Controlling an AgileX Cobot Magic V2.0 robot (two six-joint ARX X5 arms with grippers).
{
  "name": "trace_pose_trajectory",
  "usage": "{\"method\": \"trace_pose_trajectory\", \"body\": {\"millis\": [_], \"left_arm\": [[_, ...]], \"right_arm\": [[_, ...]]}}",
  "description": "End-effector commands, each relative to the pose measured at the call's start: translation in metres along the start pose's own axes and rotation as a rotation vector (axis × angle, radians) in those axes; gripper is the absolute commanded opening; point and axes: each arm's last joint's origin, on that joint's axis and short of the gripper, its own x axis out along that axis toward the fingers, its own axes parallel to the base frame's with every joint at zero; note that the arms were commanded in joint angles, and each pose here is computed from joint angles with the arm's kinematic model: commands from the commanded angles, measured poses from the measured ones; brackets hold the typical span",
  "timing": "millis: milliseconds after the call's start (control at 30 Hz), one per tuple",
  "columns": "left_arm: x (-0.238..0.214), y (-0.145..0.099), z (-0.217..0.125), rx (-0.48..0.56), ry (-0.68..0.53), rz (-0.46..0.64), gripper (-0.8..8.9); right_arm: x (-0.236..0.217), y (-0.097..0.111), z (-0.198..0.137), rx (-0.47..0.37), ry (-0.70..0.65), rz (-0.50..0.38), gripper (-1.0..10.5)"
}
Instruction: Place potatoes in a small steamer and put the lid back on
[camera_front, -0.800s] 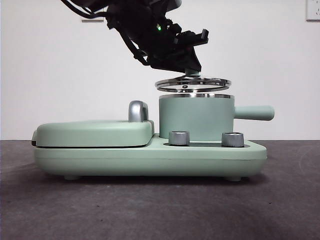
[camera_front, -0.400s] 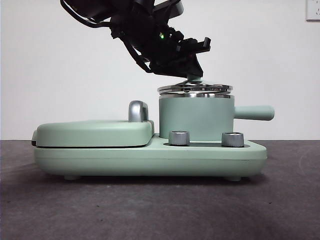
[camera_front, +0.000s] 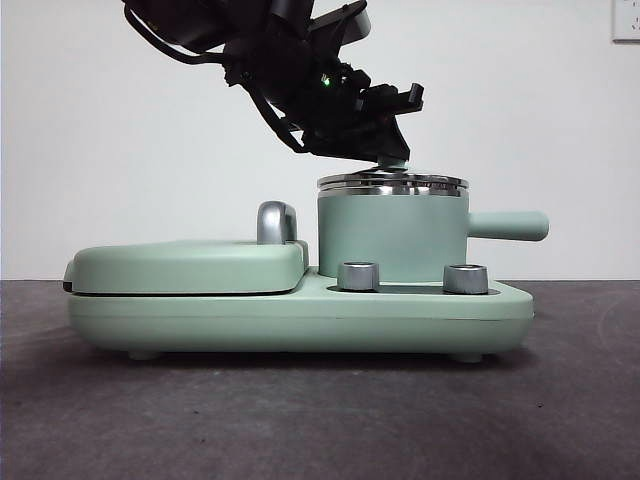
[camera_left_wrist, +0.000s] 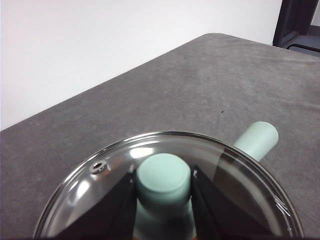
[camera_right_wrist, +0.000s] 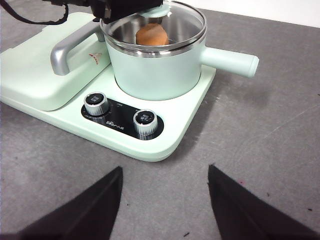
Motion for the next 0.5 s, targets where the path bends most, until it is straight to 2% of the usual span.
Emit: {"method": "trace_pose_trajectory", "body": {"millis": [33,500], "left_arm": [[0.0081,-0.0023,0.0036,0.012,-0.035,-0.005,0.13],[0.0121,-0.0035,-0.0031,0.009,-0.012,-0.010,0.34]], "right_arm": [[-0.0004,0.0005,0.0014,0.008,-0.008,0.004,2.6],[-0.0004,0.0005,0.0014,0.008,-0.008,0.004,2.6]]}}
